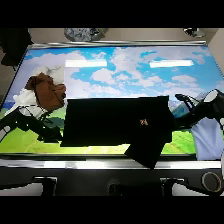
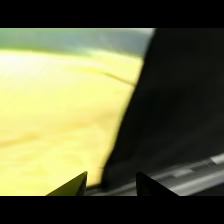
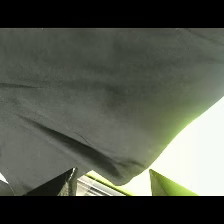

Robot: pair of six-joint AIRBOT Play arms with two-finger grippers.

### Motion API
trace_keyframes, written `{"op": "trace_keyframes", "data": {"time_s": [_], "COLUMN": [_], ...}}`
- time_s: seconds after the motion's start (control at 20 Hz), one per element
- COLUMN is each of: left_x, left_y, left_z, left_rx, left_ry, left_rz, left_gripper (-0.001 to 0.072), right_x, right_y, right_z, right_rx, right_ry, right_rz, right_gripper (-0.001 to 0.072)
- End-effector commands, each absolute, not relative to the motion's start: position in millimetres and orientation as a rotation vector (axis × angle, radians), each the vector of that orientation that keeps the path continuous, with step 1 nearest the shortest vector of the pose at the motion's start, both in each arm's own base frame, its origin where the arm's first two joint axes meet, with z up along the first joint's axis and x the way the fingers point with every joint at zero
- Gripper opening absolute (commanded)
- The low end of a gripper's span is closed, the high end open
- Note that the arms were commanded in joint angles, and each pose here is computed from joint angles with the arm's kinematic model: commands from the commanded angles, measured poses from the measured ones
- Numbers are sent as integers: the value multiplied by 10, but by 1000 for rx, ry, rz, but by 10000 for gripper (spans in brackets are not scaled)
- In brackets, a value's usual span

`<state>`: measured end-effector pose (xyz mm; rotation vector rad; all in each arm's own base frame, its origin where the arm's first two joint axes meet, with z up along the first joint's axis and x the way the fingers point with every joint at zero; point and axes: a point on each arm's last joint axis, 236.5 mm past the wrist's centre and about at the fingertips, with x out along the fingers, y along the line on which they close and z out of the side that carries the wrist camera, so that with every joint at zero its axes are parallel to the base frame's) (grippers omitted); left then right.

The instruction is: Fold the shirts.

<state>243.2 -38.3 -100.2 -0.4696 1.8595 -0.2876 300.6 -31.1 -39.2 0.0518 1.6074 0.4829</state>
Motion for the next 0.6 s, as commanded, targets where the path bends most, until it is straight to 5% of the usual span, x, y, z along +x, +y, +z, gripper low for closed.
{"op": "trace_keyframes", "data": {"time_s": [0.0,0.05,0.15,0.25,0.55], "left_x": [2411,2437,2493,2488,2448], "left_y": [-514,-526,-542,-571,-587], "left_z": [-1132,-1154,-1179,-1180,-1163], "left_rx": [-489,-485,-494,-484,-485], "left_ry": [1826,1816,1800,1803,1820], "left_rz": [-289,-278,-242,-248,-257], "left_gripper": [368,365,130,28,28], "right_x": [2956,2940,2827,2624,2040], "right_y": [-302,-297,-254,-182,268], "right_z": [-406,-410,-447,-536,-837], "right_rx": [45,47,60,62,165], "right_ry": [1606,1612,1633,1633,1613], "right_rz": [488,491,501,506,596], "right_gripper": [539,540,541,573,584]}}
